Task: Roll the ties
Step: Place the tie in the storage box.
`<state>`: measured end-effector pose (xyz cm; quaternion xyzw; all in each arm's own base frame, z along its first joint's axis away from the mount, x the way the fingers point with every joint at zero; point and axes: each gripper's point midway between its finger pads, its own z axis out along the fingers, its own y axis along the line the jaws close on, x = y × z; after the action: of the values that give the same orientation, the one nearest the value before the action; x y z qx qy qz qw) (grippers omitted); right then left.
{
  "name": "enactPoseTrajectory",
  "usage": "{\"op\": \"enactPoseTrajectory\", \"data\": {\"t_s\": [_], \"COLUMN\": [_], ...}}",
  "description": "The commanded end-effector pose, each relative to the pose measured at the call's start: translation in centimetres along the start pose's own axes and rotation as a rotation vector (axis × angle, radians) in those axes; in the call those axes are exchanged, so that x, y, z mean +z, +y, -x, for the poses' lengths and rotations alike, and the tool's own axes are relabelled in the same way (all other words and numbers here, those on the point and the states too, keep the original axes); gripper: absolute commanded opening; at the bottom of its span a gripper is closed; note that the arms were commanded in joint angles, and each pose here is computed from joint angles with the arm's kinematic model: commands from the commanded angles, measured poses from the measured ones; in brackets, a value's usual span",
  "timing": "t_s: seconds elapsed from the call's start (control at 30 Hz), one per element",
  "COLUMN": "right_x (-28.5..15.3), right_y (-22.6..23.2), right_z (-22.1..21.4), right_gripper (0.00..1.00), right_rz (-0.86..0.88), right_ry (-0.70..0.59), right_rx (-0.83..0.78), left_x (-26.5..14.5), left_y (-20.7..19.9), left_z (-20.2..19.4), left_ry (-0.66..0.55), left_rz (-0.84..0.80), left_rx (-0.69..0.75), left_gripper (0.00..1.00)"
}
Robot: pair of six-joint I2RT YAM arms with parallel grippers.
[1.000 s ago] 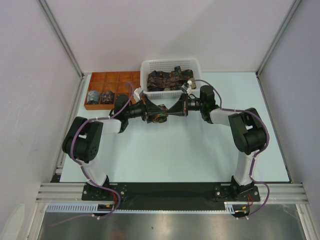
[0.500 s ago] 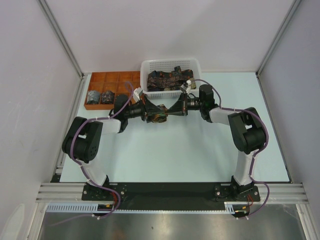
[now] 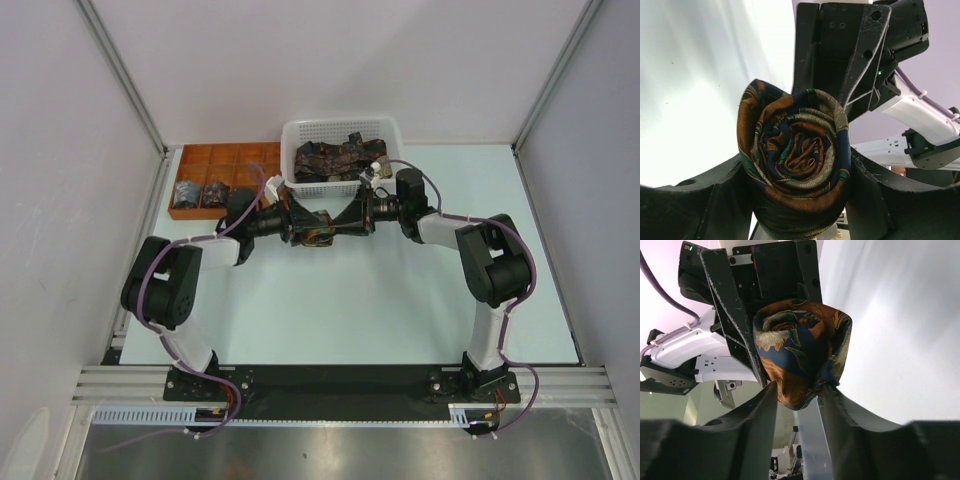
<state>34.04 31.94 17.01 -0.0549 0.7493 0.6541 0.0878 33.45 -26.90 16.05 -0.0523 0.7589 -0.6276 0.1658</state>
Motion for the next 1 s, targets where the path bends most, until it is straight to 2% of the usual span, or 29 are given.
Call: {"op": "enactPoseTrajectory", "data": {"t_s": [0.0,0.07,0.1,0.13,0.17,0.3,0.37,0.4,0.47,0.5,0.67,0.97], "right_x": [0.5,0.4,0.3,0.2,0.0,-1.0,-1.4,-1.5,-1.9,-2.0,-2.2,-2.2], "right_y": [0.4,0.4,0.4,0.4,0.3,-0.4,-0.7,-0.9,-1.1,-1.4,-1.8,-2.6], "right_z": [0.5,0.5,0.7,0.8,0.9,2.2,2.7,2.8,3.1,3.1,2.9,2.8], "right_gripper": [0.51,0.64,0.76,0.92,1.00,1.00,1.00,1.00,1.00,1.00,1.00,1.00], "right_rz": [0.004,-0.003,-0.006,-0.008,-0.014,-0.042,-0.052,-0.056,-0.069,-0.074,-0.094,-0.112], "right_ry": [0.008,0.008,0.003,0.001,0.001,-0.017,-0.018,-0.015,-0.011,-0.007,0.003,0.015], "right_rx": [-0.043,-0.043,-0.046,-0.050,-0.049,-0.061,-0.058,-0.071,-0.075,-0.096,-0.095,-0.097], "left_x": [-0.8,-1.1,-1.3,-1.9,-2.2,-4.4,-5.6,-6.5,-8.0,-9.1,-14.2,-13.9], "left_y": [-3.0,-3.2,-2.8,-2.6,-3.2,-2.0,-2.5,-1.3,-1.1,0.0,1.6,4.7], "left_z": [1.5,2.2,2.1,2.8,3.4,5.7,9.1,8.9,12.7,13.0,19.5,19.9], "left_ry": [-0.031,-0.036,-0.021,-0.033,-0.036,-0.025,-0.075,-0.029,-0.074,-0.048,-0.154,-0.071], "left_rz": [-0.039,-0.025,0.001,0.013,0.015,0.140,0.227,0.299,0.405,0.474,0.664,0.700], "left_rx": [0.130,0.163,0.143,0.185,0.210,0.280,0.363,0.398,0.466,0.471,0.523,0.500], "left_gripper": [0.00,0.00,0.00,0.00,0.00,0.00,0.00,0.00,0.00,0.00,0.00,0.00]}}
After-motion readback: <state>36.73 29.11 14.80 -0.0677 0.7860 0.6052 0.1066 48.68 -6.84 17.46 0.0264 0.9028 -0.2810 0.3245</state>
